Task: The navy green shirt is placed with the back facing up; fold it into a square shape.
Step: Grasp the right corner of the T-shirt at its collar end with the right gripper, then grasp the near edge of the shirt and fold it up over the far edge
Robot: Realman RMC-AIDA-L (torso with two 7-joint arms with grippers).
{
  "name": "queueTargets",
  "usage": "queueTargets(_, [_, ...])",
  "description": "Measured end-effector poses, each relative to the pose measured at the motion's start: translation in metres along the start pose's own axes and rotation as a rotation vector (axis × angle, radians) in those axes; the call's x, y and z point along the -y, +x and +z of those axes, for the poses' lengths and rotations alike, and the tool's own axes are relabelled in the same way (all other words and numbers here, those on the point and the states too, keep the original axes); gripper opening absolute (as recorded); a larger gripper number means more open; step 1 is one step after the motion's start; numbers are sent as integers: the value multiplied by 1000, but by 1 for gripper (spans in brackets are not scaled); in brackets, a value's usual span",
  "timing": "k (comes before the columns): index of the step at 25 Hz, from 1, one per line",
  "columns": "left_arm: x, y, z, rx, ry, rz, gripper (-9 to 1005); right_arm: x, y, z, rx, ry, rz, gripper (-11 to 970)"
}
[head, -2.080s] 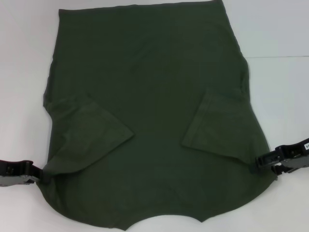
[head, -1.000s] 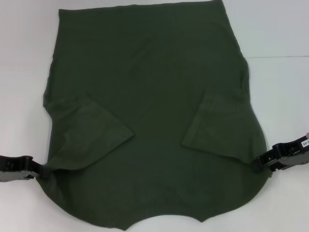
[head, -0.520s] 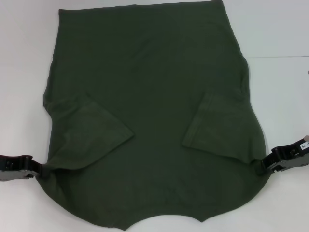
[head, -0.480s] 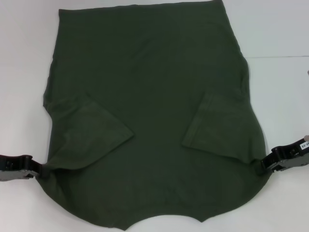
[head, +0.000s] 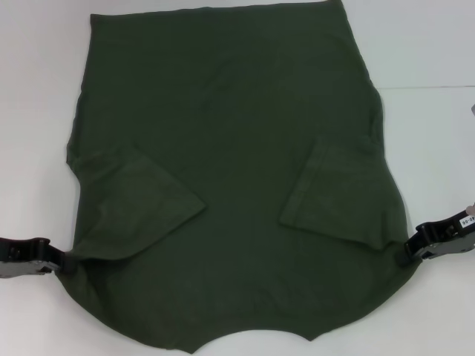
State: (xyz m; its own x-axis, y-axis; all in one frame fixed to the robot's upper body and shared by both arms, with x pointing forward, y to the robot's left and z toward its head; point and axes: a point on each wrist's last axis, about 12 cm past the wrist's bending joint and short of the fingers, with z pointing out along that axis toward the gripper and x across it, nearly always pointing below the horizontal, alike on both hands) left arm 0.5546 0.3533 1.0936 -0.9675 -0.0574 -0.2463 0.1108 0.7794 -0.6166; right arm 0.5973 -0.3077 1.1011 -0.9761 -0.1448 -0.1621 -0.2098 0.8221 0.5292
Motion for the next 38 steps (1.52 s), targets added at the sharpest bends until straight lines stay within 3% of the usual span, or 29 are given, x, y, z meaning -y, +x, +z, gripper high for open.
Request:
queueTargets(6, [0,1,-4,3,18,-7,27,-1,-1,-4,0,-7,-25,71])
queueTargets(12, [-1,0,-19,5,46,-6,26,4,-2,-26,17,-25,-46,72])
queueTargets(20, [12,4,-27,-79,133,59,26,9,10,-48,-7,-76,-88,72])
queueTargets(29, [16,11,-30,-152,175,109,26,17,25,-49,4,-113,-95,72])
queueTargets(33, [18,4,-31,-126,171,109,26,18,17,-52,64,-106,-94,75])
queueTargets(38, [25,-20,-34,-43,157,95,26,11,-5,-59,168,-94,-112,79])
